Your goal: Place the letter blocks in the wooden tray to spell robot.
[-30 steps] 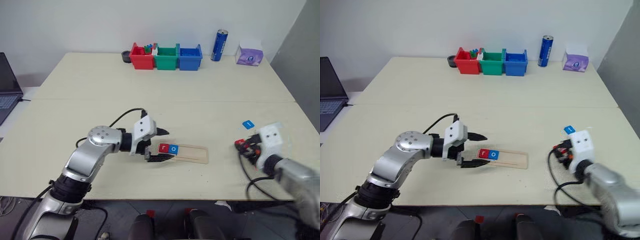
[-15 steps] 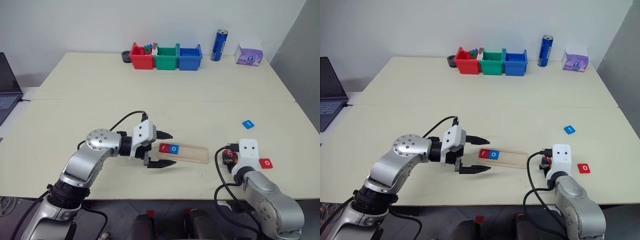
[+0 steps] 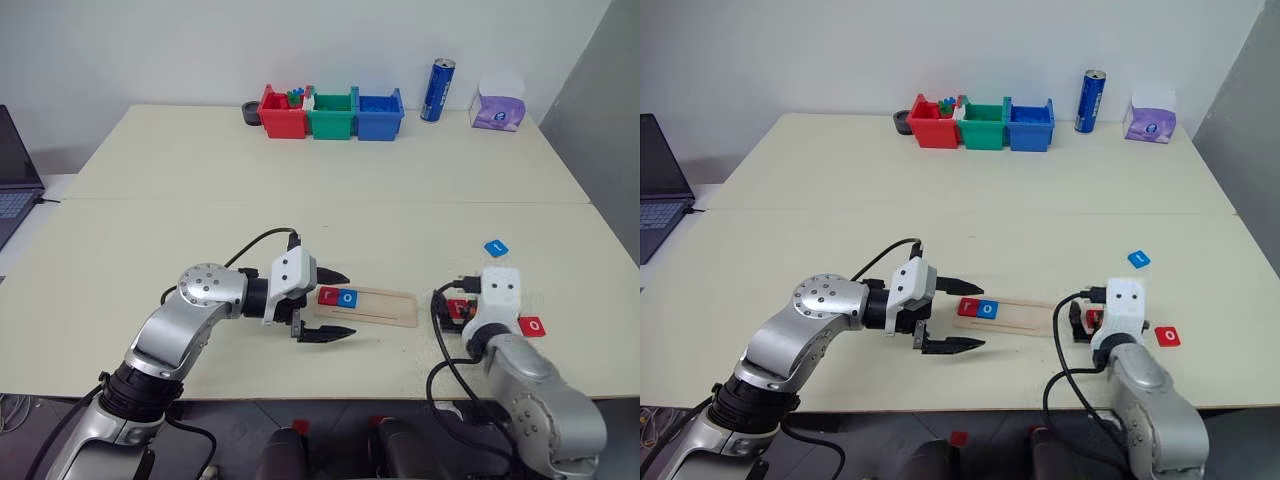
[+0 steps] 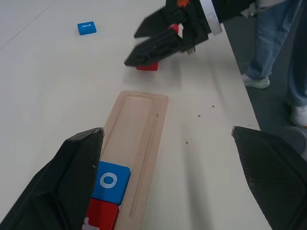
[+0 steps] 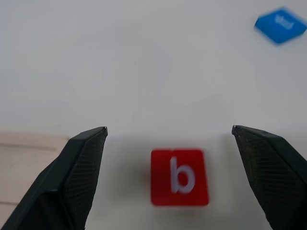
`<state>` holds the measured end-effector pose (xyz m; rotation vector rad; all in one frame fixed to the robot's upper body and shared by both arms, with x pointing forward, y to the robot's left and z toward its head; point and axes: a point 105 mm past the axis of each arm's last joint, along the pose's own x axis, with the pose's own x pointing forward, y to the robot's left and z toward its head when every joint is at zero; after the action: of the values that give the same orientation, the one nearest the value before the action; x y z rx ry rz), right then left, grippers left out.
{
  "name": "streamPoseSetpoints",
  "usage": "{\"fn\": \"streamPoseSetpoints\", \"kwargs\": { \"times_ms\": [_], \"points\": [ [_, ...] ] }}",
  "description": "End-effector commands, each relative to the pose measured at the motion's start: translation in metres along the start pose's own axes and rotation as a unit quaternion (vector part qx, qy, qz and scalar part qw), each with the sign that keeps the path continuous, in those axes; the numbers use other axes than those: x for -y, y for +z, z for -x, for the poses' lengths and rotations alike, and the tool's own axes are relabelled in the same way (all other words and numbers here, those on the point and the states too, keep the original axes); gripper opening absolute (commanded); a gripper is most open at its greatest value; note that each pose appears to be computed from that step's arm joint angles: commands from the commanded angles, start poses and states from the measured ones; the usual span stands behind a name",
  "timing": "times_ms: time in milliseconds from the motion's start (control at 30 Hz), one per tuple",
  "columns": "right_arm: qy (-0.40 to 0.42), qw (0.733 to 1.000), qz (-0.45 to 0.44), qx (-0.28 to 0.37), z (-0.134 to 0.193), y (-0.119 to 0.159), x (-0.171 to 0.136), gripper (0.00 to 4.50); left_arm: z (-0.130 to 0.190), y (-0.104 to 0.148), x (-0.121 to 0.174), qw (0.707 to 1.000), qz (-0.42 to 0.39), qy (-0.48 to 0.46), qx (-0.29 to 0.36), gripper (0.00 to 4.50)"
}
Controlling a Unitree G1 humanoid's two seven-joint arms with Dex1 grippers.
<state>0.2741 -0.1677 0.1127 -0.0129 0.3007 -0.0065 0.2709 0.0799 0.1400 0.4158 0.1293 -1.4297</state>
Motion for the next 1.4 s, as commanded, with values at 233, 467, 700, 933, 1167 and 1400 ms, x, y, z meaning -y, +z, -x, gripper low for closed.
{"fn": "streamPoseSetpoints", "kwargs": {
  "times_ms": [233, 467, 700, 933, 1167, 1400],
  "points": [
    [0.237, 0.946, 0.213, 0.053, 0.014, 0.043, 0.005, 4.47, 0.003, 0.006, -0.003, 1.000, -0.014, 0.012, 0.012, 4.50],
    [0.361, 0.869, 0.334, -0.051, 0.017, 0.026, 0.041, 4.47, -0.003, 0.010, -0.001, 1.000, -0.013, 0.008, 0.025, 4.50],
    [0.420, 0.825, 0.370, -0.082, 0.006, 0.012, 0.040, 4.47, -0.015, 0.015, 0.005, 0.999, -0.024, -0.016, 0.032, 4.50],
    [0.437, 0.799, 0.403, -0.094, -0.012, 0.000, 0.037, 4.47, -0.022, 0.023, 0.004, 0.998, -0.030, -0.022, 0.040, 4.50],
    [0.447, 0.791, 0.402, -0.112, -0.023, -0.006, 0.041, 4.47, -0.021, 0.025, 0.003, 0.999, -0.033, -0.022, 0.037, 4.50],
    [0.450, 0.790, 0.399, -0.118, -0.031, -0.005, 0.044, 4.10, -0.016, 0.024, 0.001, 0.999, -0.028, -0.012, 0.031, 4.50]
  ]
}}
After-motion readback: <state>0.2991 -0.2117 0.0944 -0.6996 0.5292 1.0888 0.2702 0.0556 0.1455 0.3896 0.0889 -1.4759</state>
